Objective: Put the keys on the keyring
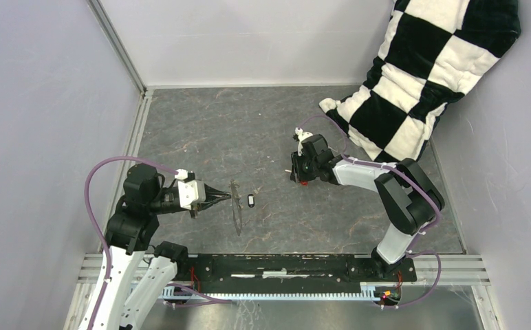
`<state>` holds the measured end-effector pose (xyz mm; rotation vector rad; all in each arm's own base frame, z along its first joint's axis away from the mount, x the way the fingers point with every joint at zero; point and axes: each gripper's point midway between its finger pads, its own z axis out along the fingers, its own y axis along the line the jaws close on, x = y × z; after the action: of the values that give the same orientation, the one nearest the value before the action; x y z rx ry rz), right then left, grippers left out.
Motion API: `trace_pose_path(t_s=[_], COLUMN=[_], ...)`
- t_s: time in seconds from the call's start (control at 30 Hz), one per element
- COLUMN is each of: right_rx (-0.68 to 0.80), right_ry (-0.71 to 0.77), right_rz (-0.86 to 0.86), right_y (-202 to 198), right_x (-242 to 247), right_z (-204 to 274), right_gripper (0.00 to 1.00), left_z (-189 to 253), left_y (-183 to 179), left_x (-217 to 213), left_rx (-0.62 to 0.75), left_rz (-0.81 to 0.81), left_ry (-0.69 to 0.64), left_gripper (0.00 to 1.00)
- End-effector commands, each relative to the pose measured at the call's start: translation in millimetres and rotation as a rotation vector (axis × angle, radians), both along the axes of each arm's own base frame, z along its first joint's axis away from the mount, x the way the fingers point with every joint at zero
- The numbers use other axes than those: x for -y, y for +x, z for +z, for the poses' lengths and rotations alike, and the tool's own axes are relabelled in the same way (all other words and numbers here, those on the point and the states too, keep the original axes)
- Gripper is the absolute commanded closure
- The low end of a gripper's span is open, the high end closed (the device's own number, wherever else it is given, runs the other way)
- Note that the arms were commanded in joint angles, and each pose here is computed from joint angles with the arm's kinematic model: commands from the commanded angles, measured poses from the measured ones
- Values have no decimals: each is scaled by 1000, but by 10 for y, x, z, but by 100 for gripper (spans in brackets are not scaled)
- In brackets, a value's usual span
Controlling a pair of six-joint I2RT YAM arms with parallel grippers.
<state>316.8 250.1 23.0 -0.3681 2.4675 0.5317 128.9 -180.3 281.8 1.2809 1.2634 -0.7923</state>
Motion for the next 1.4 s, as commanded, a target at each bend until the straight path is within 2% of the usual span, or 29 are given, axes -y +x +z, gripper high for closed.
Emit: trace_pose_path(t_s=[0.0,0.23,0.67,1.13,1.37], right_rx=[10,64,66,81,98], right_ry=[16,-17,-28,-95,-100], right_rz=[-4,7,2,-1,20], right_y=[75,205,209,205,187], right_x=[-70,10,23,73,63], right_z=[60,235,125,25,84], right_gripper=[67,62,63,73,87], left_z=[136,141,158,164,165], left_y=[-19,-10,-8,-6,-15], left_x=[1,-2,-5,1,-2], left_rx=[59,64,70,67,70], left_rz=[-8,-4,-4,-8,-7], left_ry=[-13,-11,-8,-8,-10], left_gripper=[98,98,98,98,98])
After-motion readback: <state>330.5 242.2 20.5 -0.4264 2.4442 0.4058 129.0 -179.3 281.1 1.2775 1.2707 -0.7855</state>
